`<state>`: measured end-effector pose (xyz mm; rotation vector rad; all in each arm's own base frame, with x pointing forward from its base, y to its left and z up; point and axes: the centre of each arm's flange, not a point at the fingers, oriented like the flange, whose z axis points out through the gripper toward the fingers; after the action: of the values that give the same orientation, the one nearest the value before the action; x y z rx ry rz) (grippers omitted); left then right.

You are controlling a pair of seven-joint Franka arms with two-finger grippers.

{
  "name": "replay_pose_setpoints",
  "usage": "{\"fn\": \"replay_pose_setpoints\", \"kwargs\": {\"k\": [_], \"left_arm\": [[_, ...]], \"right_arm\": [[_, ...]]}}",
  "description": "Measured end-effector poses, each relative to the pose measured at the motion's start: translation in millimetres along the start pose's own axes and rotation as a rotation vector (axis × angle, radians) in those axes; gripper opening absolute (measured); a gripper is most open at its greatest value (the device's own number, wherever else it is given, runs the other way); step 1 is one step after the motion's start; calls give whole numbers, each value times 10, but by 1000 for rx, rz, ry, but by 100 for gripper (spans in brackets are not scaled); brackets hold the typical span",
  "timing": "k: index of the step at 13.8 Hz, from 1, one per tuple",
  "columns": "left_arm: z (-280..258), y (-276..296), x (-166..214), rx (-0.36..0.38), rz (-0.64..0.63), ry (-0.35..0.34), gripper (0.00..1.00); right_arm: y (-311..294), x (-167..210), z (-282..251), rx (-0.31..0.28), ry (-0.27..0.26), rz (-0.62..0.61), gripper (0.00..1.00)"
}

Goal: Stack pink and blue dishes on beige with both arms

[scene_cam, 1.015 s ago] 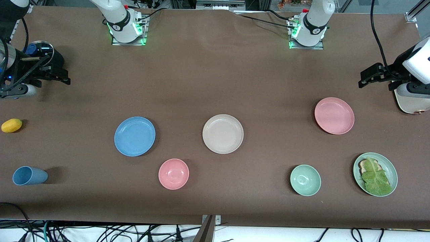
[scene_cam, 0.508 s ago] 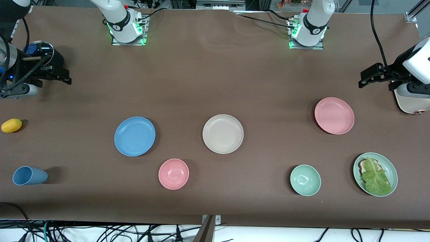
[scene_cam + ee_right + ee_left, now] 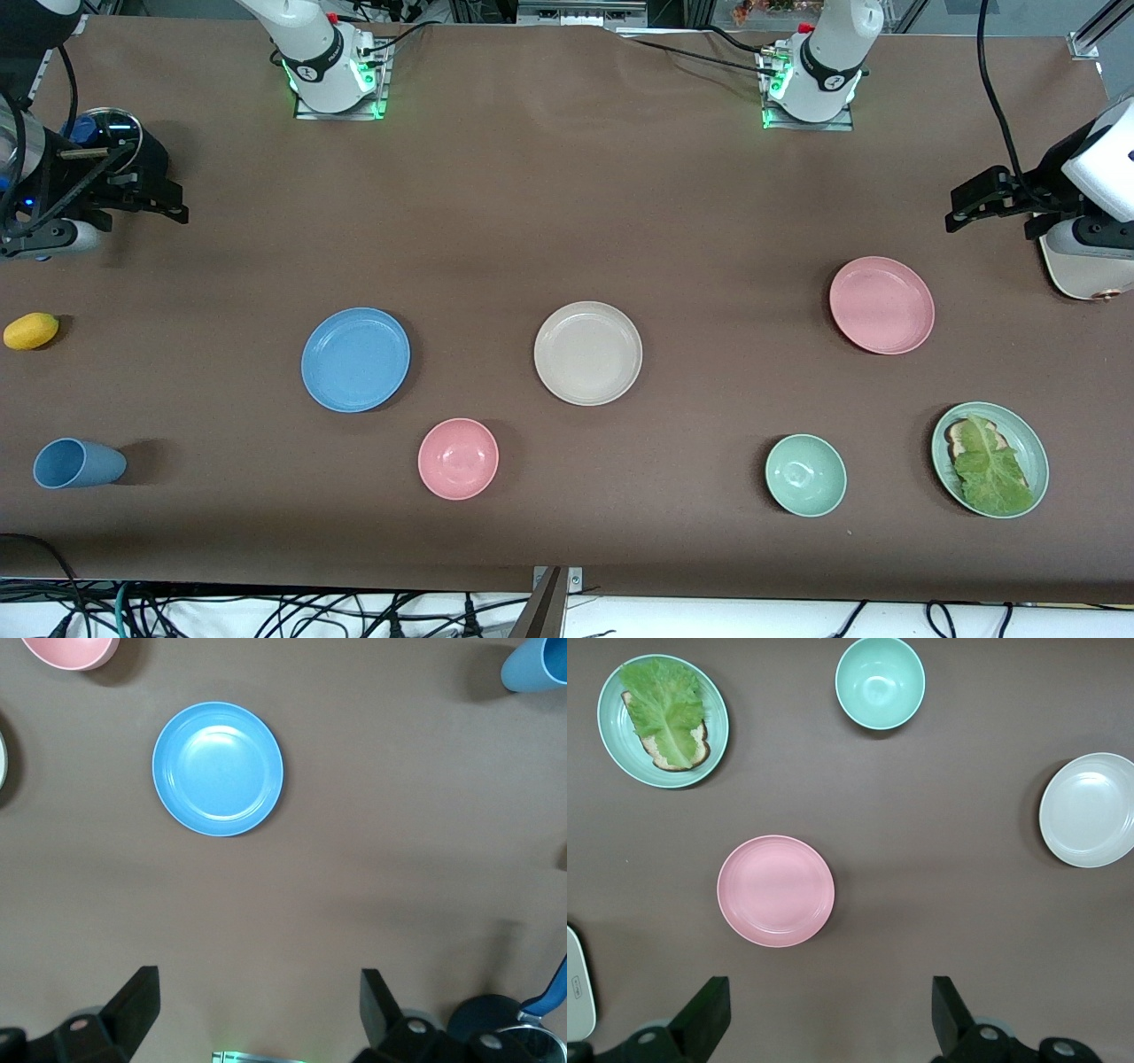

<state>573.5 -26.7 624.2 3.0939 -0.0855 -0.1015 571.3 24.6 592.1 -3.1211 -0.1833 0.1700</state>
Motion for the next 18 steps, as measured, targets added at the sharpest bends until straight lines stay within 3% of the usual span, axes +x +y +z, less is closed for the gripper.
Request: {"fn": "replay_pose_setpoints", "kwargs": {"k": [18], "left_arm": [[-5,-2,6,0,0,5,100]], "right_arm": [[-157,21,-15,-4,12,-27,100]]}}
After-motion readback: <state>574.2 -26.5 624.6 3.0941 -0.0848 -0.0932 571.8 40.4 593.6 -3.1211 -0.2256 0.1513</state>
